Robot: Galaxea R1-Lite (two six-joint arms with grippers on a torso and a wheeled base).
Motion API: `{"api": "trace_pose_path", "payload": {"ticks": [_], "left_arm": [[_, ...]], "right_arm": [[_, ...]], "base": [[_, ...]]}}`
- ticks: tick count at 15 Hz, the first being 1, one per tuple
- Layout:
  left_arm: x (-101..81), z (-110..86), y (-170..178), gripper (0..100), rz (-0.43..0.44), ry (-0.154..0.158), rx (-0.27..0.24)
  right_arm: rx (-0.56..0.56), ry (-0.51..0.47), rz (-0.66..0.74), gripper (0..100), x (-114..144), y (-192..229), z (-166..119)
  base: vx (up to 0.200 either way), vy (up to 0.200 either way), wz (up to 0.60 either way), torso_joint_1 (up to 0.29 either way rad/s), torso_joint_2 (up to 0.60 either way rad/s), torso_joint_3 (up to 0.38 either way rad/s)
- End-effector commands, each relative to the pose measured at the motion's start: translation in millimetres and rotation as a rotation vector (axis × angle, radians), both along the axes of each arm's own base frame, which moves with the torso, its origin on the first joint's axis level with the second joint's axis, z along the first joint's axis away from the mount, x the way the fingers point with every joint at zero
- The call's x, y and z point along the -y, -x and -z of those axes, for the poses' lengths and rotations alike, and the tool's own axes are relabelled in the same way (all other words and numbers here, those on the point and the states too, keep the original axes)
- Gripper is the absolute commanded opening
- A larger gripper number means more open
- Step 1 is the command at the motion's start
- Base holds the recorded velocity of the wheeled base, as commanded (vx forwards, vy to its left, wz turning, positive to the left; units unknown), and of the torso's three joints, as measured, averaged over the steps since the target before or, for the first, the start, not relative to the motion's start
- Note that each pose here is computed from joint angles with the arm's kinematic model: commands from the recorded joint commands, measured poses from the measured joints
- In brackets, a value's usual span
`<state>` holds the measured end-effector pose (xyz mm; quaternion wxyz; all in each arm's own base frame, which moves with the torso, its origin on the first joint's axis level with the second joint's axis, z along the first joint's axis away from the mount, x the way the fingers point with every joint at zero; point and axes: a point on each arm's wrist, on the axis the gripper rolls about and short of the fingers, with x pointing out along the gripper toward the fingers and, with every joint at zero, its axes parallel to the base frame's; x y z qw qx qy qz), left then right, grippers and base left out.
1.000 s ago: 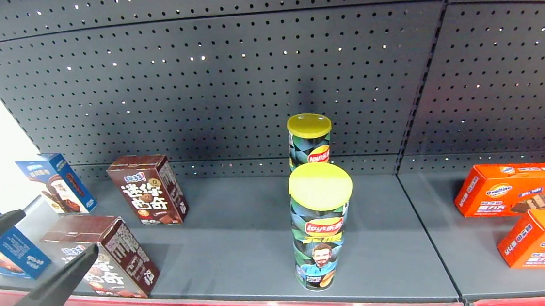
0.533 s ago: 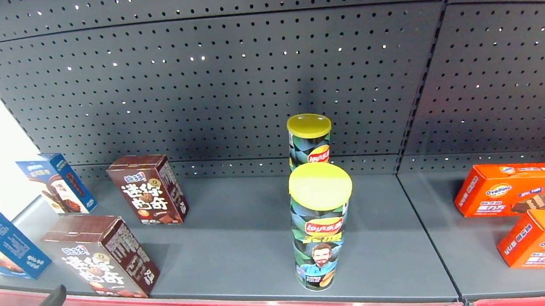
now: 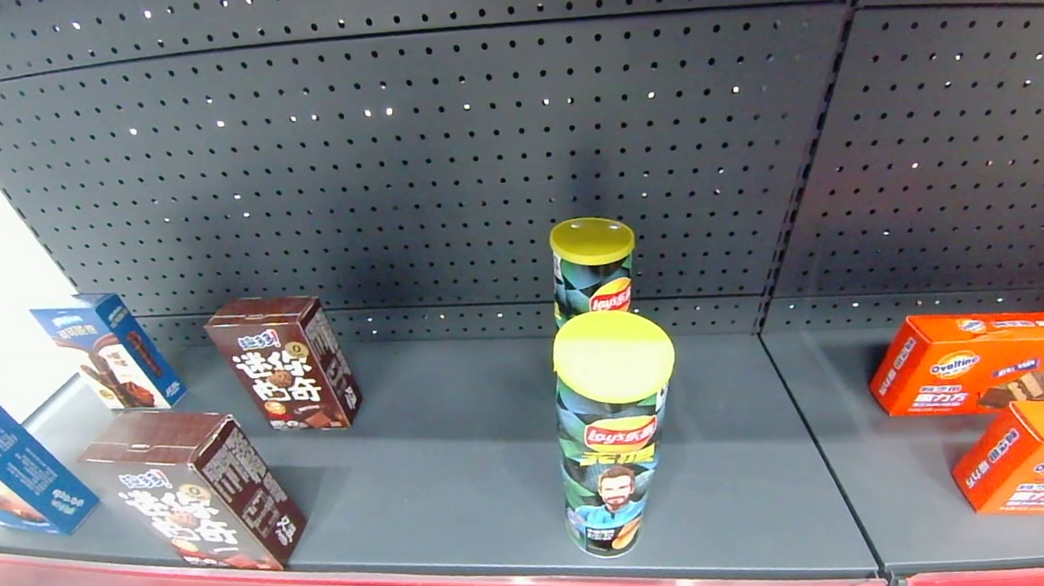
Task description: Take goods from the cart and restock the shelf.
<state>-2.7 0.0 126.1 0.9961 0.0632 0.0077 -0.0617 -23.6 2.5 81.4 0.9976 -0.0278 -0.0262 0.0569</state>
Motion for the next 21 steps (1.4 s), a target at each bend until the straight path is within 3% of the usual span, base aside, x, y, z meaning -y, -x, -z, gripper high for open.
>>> {"api": "trace_pose_path", "payload": {"ticks": [1, 5, 6, 7, 13, 14, 15, 16, 17, 18, 21], "left_arm": [[-1.4, 16.4, 21, 100, -0.040, 0.003, 0.071], [-1.0, 30.1, 17, 100, -0.058, -0.008, 0.038], [-0.8, 42.0, 14, 100, -0.058, -0.043, 0.004], [-0.7, 43.4, 14, 100, -0.058, -0.052, 0.002], [-2.0, 41.8, 14, 100, -0.119, -0.046, 0.018], [-2.3, 43.0, 14, 100, -0.158, -0.037, 0.009], [-1.4, 44.3, 18, 100, -0.173, 0.013, 0.057], [-0.4, 49.3, 20, 100, -0.130, 0.064, 0.032], [-0.3, 52.1, 20, 100, -0.124, 0.085, -0.002], [-0.1, 50.6, 20, 100, -0.116, 0.114, 0.014], [0.3, 50.6, 20, 100, -0.100, 0.099, 0.014]], "right_arm": [[0.000, 0.001, -0.003, 100, 0, 0, 0], [0.000, -0.001, 0.002, 100, 0, 0, 0], [-0.002, -0.002, -0.003, 100, 0, 0, 0], [-0.001, -0.002, -0.004, 100, 0, 0, 0], [-0.001, -0.006, 0.005, 100, 0, 0, 0], [-0.002, -0.006, 0.002, 100, 0, 0, 0], [0.002, -0.006, 0.002, 100, 0, 0, 0], [0.002, -0.005, -0.003, 100, 0, 0, 0], [0.003, -0.001, -0.004, 100, 0, 0, 0], [0.003, 0.002, 0.000, 100, 0, 0, 0], [0.009, -0.001, 0.005, 100, 0, 0, 0]], "base": [[0.000, 0.000, 0.00, 0.000, 0.00, 0.000], [0.000, 0.000, 0.00, 0.000, 0.00, 0.000], [0.000, 0.000, 0.00, 0.000, 0.00, 0.000], [0.000, 0.000, 0.00, 0.000, 0.00, 0.000], [0.000, 0.000, 0.00, 0.000, 0.00, 0.000], [0.000, 0.000, 0.00, 0.000, 0.00, 0.000], [0.000, 0.000, 0.00, 0.000, 0.00, 0.000], [0.000, 0.000, 0.00, 0.000, 0.00, 0.000], [0.000, 0.000, 0.00, 0.000, 0.00, 0.000], [0.000, 0.000, 0.00, 0.000, 0.00, 0.000], [0.000, 0.000, 0.00, 0.000, 0.00, 0.000]]}}
